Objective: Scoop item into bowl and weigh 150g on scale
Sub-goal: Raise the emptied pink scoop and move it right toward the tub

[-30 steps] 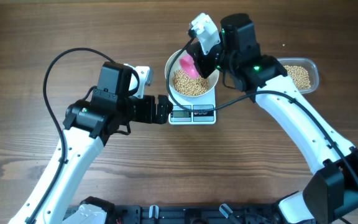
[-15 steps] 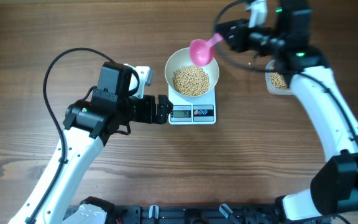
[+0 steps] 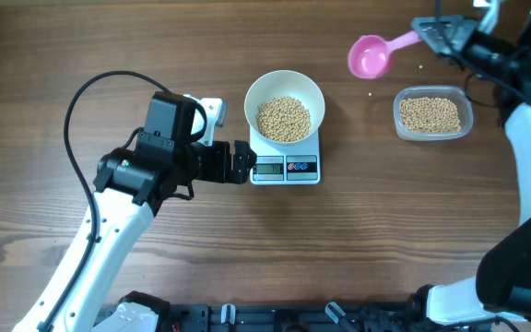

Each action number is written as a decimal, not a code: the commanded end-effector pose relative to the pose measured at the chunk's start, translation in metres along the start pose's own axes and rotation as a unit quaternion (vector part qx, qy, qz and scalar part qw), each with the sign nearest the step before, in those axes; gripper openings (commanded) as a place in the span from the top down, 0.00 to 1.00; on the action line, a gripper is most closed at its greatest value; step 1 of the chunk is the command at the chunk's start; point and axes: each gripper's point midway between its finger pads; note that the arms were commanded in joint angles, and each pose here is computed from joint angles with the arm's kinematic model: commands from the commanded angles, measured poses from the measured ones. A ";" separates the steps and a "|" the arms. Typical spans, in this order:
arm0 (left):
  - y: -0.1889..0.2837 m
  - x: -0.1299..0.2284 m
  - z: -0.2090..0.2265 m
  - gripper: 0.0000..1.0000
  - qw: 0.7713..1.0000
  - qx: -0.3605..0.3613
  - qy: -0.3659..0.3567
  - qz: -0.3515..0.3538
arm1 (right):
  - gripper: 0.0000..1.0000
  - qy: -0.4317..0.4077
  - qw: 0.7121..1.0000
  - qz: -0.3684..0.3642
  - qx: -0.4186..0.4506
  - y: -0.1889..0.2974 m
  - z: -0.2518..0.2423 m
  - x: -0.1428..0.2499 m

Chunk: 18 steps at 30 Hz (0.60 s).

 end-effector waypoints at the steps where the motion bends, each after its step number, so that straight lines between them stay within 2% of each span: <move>1: -0.002 0.003 -0.002 0.00 1.000 0.006 -0.008 0.005 | 0.96 -0.001 0.999 0.011 -0.037 0.021 0.014 -0.001; 18: -0.002 0.003 -0.002 0.00 1.000 0.006 -0.008 0.005 | 0.96 -0.016 0.999 0.005 -0.044 0.038 0.008 -0.007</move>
Point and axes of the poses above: each gripper's point midway between its finger pads, its own y axis back along the fingers, its own z axis along the line the jaws close on, x = y × z, and after that the axes turned 6 degrees about -y, right-handed
